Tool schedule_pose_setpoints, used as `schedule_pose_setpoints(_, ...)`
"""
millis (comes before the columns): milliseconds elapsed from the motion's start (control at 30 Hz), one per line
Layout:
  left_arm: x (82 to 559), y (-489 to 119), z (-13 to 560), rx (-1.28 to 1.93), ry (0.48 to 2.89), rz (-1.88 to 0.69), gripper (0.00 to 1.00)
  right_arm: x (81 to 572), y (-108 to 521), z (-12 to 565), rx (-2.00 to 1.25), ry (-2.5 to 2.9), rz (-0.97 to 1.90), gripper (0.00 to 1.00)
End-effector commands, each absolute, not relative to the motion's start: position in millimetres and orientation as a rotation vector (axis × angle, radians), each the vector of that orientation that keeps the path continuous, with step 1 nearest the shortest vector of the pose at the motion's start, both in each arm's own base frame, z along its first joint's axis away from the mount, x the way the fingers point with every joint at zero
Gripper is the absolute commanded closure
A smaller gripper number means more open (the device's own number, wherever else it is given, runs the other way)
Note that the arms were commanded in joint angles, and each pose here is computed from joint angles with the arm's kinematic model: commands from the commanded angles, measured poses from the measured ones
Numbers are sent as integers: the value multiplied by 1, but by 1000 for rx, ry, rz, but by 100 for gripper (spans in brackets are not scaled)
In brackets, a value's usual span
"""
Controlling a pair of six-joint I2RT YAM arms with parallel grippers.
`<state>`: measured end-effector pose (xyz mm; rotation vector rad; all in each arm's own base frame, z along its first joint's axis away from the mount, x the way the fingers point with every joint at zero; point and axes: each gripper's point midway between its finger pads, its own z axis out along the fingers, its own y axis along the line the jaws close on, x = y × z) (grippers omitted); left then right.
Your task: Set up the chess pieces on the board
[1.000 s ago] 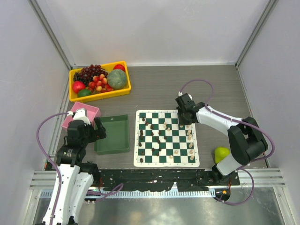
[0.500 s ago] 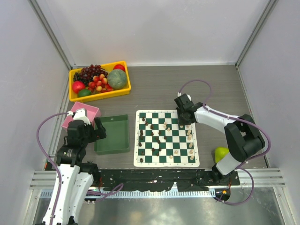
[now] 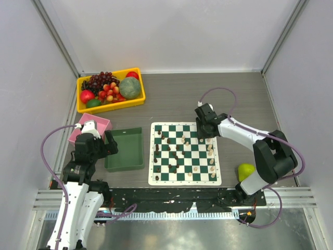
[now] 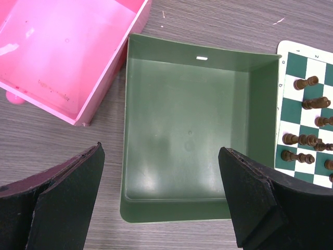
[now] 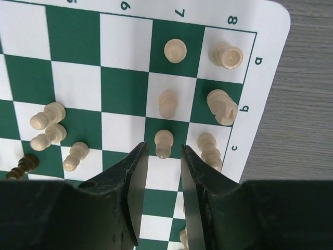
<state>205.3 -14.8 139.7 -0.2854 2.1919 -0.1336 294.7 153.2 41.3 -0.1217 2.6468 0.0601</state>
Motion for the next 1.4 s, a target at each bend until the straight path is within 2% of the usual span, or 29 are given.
schedule_pose_setpoints(0, 213, -16, 158, -277, 2133, -152, 1, 311, 164, 91, -109, 2521, 144, 62)
schedule_pose_setpoints(300, 213, -17, 159, -278, 2130, -155, 1, 315, 204, 108, -165, 2493, 250, 57)
schedule_pose_setpoints(767, 213, -16, 160, -278, 2126, -151, 1, 319, 258, 76, -262, 2572, 262, 52)
schedule_pose_setpoints(1267, 213, -16, 159, -278, 2128, -153, 1, 319, 259, 55, -260, 2623, 219, 58)
schedule_pose_setpoints(1367, 213, -17, 160, -278, 2128, -155, 1, 319, 258, 53, -263, 2627, 213, 62)
